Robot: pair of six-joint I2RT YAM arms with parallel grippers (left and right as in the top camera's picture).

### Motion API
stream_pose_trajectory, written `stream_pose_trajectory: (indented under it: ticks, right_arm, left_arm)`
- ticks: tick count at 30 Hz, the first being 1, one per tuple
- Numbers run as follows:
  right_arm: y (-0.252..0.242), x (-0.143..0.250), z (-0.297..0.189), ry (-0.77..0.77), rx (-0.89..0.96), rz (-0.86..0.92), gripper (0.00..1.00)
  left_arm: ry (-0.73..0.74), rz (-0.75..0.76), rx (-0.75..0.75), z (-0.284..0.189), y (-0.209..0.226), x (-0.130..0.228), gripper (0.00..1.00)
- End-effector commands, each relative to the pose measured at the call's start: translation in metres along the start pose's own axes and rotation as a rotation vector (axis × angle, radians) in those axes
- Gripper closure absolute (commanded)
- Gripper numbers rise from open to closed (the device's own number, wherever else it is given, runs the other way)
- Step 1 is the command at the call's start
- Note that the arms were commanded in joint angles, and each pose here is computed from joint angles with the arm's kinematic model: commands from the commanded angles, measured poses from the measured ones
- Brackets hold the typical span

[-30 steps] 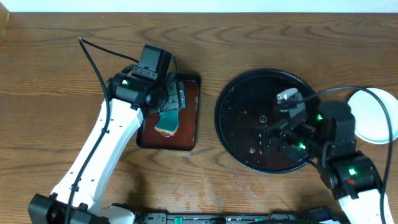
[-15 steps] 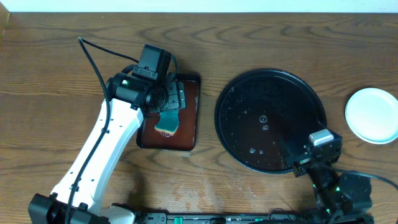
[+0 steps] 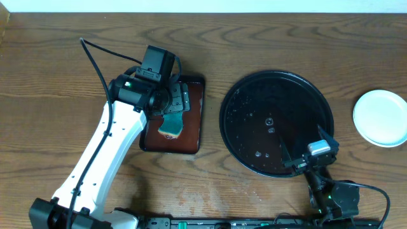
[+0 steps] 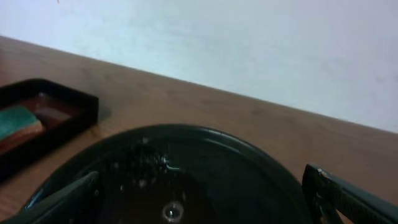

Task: Clean dirty plates on tray and stack at the side

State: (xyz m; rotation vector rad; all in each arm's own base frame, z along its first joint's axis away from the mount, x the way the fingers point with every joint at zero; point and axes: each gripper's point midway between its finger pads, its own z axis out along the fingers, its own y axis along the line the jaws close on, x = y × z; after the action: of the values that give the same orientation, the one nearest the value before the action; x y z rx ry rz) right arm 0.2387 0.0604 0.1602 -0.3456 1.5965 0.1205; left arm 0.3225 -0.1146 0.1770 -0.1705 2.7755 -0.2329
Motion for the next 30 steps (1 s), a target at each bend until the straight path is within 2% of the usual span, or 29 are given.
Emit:
stream_pose_trajectory:
  ticks: [1,20,24,30]
  right_arm:
    - [-0.002,0.002,0.0,0.005,0.008,-0.01,0.01]
    - [-0.002,0.002,0.0,0.006,0.008,-0.01,0.01]
    - [-0.002,0.002,0.0,0.006,0.008,-0.01,0.01]
    - [-0.002,0.002,0.0,0.006,0.008,-0.01,0.01]
  left_arm:
    - [-0.022,0.005,0.008,-0.006,-0.003,-0.006,0.16]
    - [-0.024,0.006,-0.003,-0.013,0.001,-0.002,0.16]
    - [-0.201,-0.001,-0.004,-0.052,0.014,-0.006,0.16]
    - [-0.578,-0.087,0.055,-0.099,0.042,-0.024,0.16]
